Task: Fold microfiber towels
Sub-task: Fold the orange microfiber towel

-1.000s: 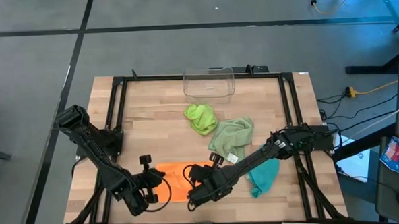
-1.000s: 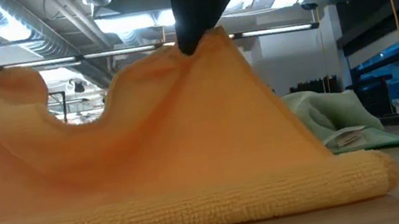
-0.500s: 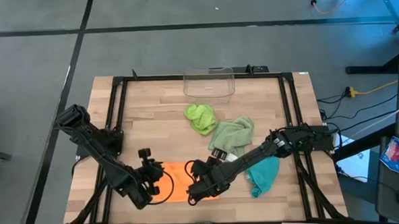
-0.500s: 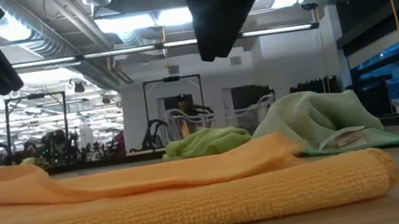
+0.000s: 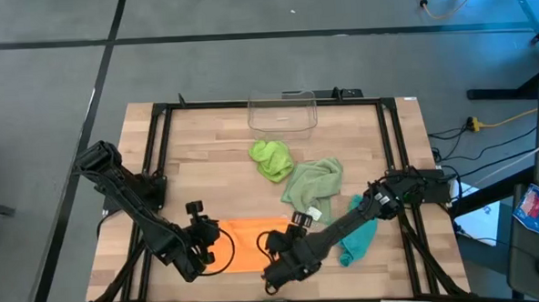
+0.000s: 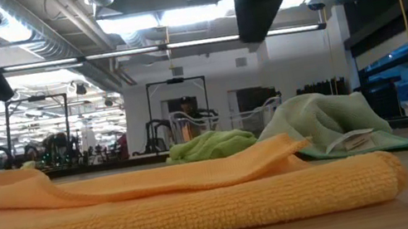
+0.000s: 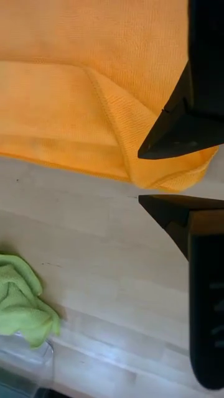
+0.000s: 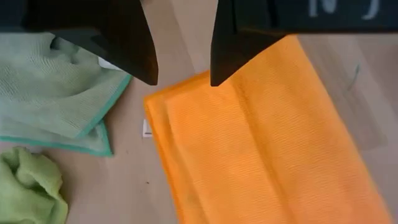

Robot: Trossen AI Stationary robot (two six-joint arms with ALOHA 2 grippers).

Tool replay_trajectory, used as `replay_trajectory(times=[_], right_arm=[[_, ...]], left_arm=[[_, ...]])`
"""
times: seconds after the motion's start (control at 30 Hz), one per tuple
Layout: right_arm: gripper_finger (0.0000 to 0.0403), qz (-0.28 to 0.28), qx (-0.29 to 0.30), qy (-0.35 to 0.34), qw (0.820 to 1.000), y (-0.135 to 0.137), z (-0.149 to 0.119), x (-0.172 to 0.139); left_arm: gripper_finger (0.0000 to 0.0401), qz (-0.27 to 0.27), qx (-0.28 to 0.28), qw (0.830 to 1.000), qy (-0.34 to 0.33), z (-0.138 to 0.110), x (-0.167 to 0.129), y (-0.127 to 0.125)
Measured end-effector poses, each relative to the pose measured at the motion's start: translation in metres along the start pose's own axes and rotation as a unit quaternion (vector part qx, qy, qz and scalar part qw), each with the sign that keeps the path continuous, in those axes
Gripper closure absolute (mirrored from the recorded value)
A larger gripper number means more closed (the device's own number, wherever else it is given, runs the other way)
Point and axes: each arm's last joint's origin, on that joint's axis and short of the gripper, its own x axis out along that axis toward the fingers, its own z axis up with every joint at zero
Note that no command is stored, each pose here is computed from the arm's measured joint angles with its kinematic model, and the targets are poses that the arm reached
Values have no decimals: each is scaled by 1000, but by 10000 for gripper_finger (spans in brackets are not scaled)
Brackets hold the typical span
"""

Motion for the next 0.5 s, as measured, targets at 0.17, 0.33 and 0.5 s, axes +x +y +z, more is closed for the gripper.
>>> replay_trajectory(times=[0.17,0.33,0.5], right_arm=[[256,-18,-60,-32,998,21,-24,0],[256,-59,-96,-75,991,34,-43,13],[256,-47,-92,-90,991,43,-49,23]], left_arm=[[307,-4,-4,1000,-2,1,0,-1],[307,-8,-9,1000,-6,1,0,-2],[307,-8,-9,1000,-6,1,0,-2]])
